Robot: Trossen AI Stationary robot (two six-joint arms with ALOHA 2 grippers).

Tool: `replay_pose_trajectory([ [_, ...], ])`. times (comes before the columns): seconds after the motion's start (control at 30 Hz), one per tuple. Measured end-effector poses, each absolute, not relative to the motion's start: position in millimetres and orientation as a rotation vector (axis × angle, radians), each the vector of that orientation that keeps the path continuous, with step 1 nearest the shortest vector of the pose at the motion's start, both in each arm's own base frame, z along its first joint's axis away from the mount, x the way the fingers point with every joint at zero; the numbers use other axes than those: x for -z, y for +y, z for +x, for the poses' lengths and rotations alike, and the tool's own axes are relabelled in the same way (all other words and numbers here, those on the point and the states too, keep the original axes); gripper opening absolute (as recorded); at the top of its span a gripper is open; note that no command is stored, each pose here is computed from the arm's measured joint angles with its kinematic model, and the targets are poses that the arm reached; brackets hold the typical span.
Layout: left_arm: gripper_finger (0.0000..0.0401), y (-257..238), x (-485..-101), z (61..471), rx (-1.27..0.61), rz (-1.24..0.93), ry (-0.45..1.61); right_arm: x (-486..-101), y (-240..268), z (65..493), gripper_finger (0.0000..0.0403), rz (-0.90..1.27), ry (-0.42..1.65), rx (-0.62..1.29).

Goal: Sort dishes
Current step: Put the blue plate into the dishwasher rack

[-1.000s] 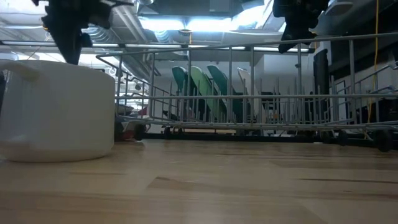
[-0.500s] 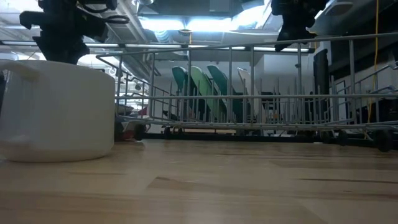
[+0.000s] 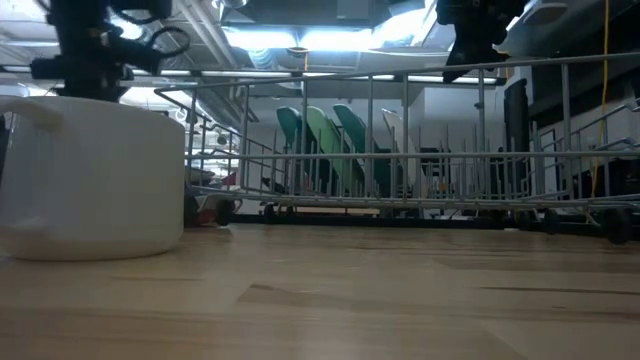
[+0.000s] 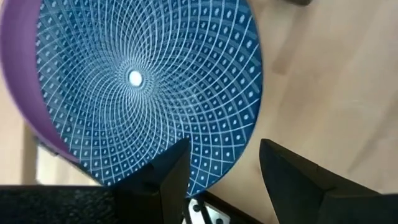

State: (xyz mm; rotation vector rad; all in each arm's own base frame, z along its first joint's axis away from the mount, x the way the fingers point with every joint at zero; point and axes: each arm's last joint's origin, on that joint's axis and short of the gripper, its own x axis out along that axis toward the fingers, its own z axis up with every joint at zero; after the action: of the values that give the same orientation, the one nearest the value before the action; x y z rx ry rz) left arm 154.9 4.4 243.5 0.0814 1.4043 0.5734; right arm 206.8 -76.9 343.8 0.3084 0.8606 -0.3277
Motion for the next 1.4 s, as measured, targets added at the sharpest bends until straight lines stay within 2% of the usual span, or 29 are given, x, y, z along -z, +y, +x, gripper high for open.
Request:
replay_pose_trajectory([
  [0.43,0.0182,-19,-214,150,-0.659,0.161,1.275,-344,-77,207,0.0065,0.308,0.861,0.328],
  [0.87,0.0182,-31,-202,158,-0.630,0.247,1.329,-344,-77,207,0.0065,0.308,0.861,0.328],
  [1.4,0.0182,-32,-186,169,-0.777,0.314,1.327,-344,-77,207,0.0065,0.308,0.862,0.328],
])
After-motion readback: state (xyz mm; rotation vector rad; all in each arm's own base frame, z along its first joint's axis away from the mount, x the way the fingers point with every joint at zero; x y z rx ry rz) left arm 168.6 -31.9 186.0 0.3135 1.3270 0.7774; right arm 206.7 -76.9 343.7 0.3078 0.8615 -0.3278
